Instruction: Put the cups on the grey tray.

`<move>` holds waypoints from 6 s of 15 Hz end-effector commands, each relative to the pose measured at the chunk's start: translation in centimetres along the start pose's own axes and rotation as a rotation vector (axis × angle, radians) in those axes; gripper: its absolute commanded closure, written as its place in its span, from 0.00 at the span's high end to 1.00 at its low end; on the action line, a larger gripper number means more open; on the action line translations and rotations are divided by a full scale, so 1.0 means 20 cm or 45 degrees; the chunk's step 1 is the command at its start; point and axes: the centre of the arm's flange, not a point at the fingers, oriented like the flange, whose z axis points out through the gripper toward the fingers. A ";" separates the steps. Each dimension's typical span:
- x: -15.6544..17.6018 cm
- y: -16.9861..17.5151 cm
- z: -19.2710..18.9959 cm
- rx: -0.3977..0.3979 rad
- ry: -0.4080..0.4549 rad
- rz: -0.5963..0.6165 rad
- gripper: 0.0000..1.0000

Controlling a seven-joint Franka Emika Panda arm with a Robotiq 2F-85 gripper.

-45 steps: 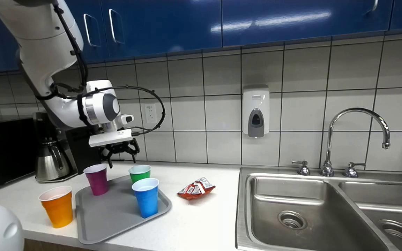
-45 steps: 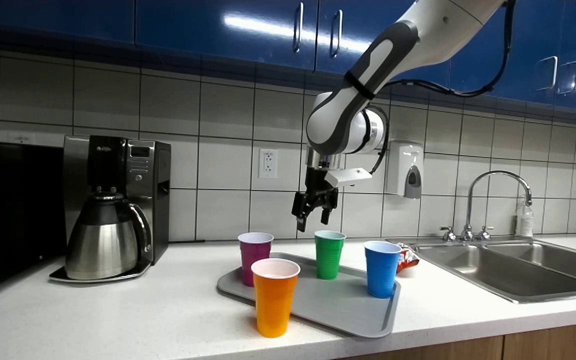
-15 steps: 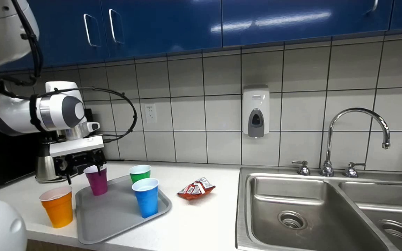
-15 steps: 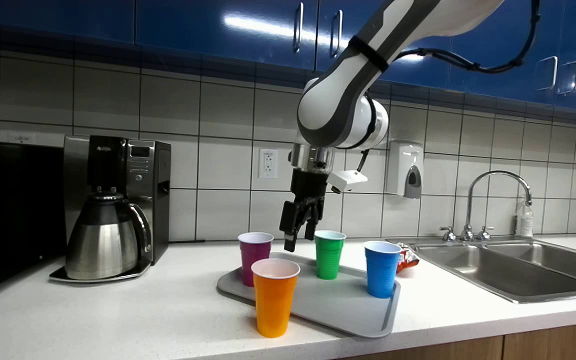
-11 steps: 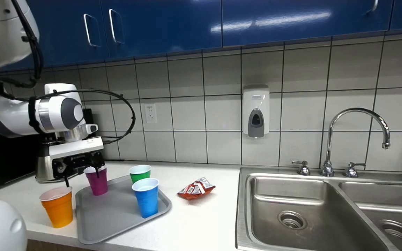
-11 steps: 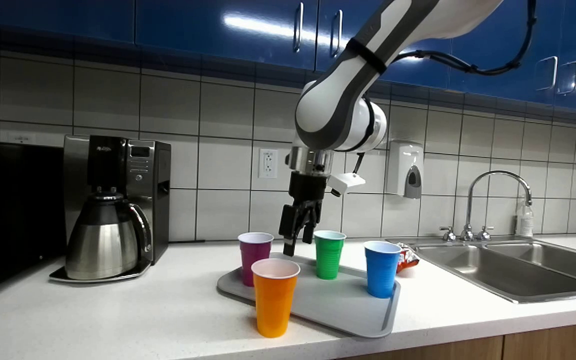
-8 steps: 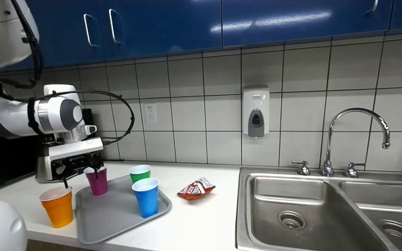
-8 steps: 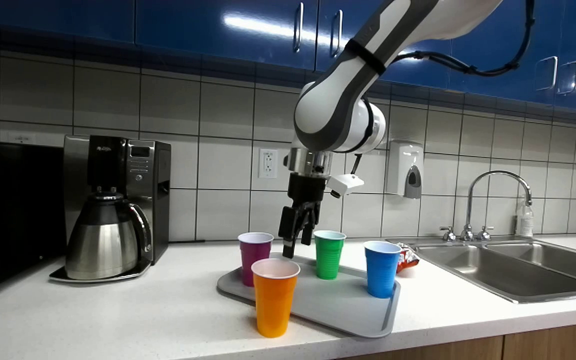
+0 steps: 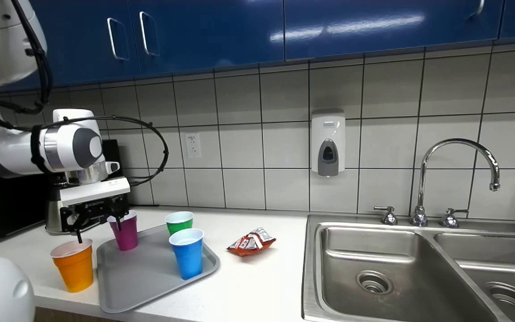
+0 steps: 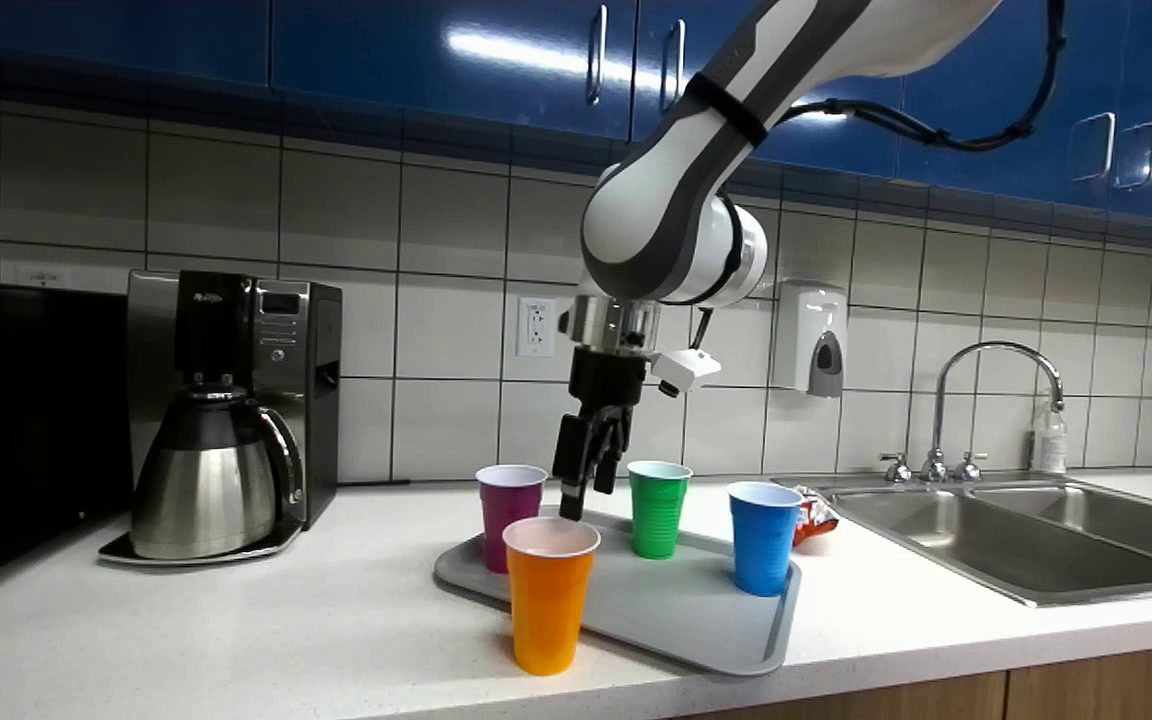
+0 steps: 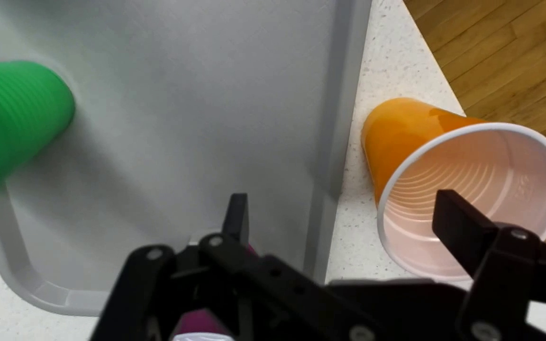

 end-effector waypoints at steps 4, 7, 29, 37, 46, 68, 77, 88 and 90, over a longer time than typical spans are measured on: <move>0.04 -0.04 0.06 0.043 -0.031 -0.043 1.00; 0.05 -0.04 0.09 0.049 -0.041 -0.040 1.00; 0.14 -0.07 0.26 0.106 -0.079 -0.055 0.34; 0.16 -0.05 0.28 0.167 -0.075 -0.035 0.00; 0.20 -0.04 0.19 0.229 -0.007 -0.024 0.01; 0.01 0.46 -0.01 0.161 0.081 0.236 0.01; -0.11 0.53 0.03 0.140 0.036 0.297 0.01; -0.18 0.51 0.12 0.142 -0.039 0.293 0.01; -0.19 0.51 0.13 0.145 -0.049 0.293 0.01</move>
